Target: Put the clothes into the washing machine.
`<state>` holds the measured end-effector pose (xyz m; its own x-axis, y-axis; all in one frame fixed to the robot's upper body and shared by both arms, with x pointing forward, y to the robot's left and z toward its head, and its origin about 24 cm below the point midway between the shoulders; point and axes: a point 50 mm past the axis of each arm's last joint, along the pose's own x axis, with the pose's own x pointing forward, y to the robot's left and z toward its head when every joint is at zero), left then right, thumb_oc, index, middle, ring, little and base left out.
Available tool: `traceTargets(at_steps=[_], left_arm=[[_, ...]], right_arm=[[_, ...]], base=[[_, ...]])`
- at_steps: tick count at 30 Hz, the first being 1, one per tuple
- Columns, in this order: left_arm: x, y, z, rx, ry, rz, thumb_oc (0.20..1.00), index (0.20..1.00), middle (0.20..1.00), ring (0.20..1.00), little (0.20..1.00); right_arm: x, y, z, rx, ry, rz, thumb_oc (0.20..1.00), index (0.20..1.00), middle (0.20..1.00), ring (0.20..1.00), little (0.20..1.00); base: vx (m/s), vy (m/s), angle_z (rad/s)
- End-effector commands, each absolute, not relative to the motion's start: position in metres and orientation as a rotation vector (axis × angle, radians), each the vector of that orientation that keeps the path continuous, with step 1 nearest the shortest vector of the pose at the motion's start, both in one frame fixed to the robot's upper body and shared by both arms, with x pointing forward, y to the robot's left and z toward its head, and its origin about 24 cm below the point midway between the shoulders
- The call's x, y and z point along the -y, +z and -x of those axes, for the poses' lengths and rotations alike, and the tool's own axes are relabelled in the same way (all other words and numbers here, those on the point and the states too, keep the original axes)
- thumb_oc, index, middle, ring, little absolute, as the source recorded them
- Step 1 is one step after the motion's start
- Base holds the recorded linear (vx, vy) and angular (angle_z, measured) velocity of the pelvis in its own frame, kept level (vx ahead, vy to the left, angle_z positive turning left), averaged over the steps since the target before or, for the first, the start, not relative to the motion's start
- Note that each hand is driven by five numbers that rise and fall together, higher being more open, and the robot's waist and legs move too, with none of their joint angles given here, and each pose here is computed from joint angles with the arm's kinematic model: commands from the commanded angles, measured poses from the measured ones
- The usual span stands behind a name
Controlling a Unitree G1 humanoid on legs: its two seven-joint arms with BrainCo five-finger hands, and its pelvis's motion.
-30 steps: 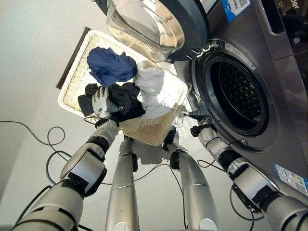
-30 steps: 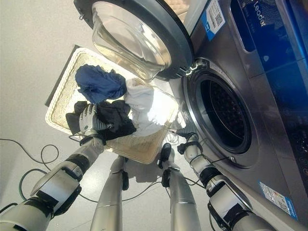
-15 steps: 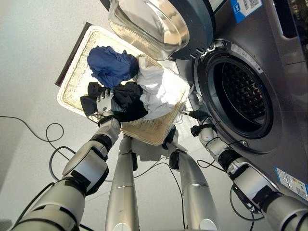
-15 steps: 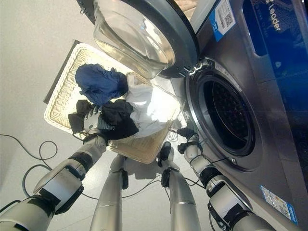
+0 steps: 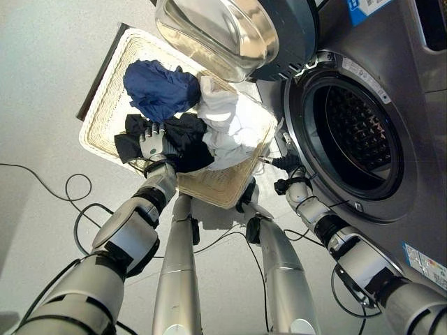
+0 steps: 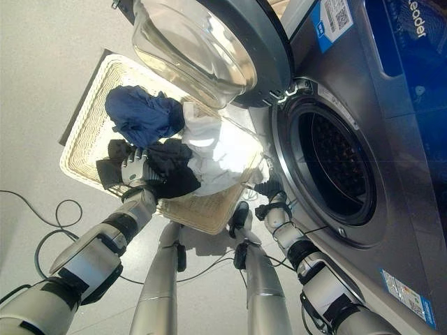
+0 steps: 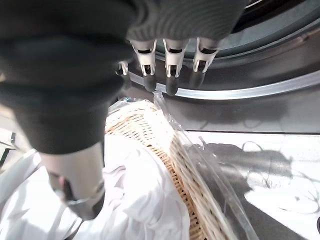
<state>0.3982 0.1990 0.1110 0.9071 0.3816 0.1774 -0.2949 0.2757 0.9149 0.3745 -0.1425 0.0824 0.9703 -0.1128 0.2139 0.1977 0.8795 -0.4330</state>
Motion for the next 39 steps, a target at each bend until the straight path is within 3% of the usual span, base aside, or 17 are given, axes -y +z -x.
traceTargets(at_steps=[1, 23, 33, 39], left_arm=[[-0.196, 0.07, -0.383, -0.186, 0.441, -1.014, 1.0, 1.0, 1.0, 1.0, 1.0], [-0.17, 0.058, -0.357, 0.117, 0.58, -0.771, 1.0, 1.0, 1.0, 1.0, 1.0], [-0.148, 0.062, -0.348, 0.3, 0.522, -0.792, 1.0, 1.0, 1.0, 1.0, 1.0], [-0.141, 0.06, -0.352, 0.275, 0.439, -0.863, 1.0, 1.0, 1.0, 1.0, 1.0]], right_arm=[[0.144, 0.09, -0.373, 0.225, -0.205, 0.392, 1.0, 1.0, 1.0, 1.0, 1.0], [0.157, 0.057, -0.35, 0.151, -0.26, 0.366, 1.0, 1.0, 1.0, 1.0, 1.0], [0.167, 0.051, -0.345, 0.124, -0.299, 0.349, 1.0, 1.0, 1.0, 1.0, 1.0], [0.172, 0.05, -0.347, 0.113, -0.303, 0.353, 1.0, 1.0, 1.0, 1.0, 1.0]], base=[[0.03, -0.022, 0.0], [0.02, -0.024, 0.04], [0.0, -0.045, 0.1], [0.0, -0.002, 0.01]])
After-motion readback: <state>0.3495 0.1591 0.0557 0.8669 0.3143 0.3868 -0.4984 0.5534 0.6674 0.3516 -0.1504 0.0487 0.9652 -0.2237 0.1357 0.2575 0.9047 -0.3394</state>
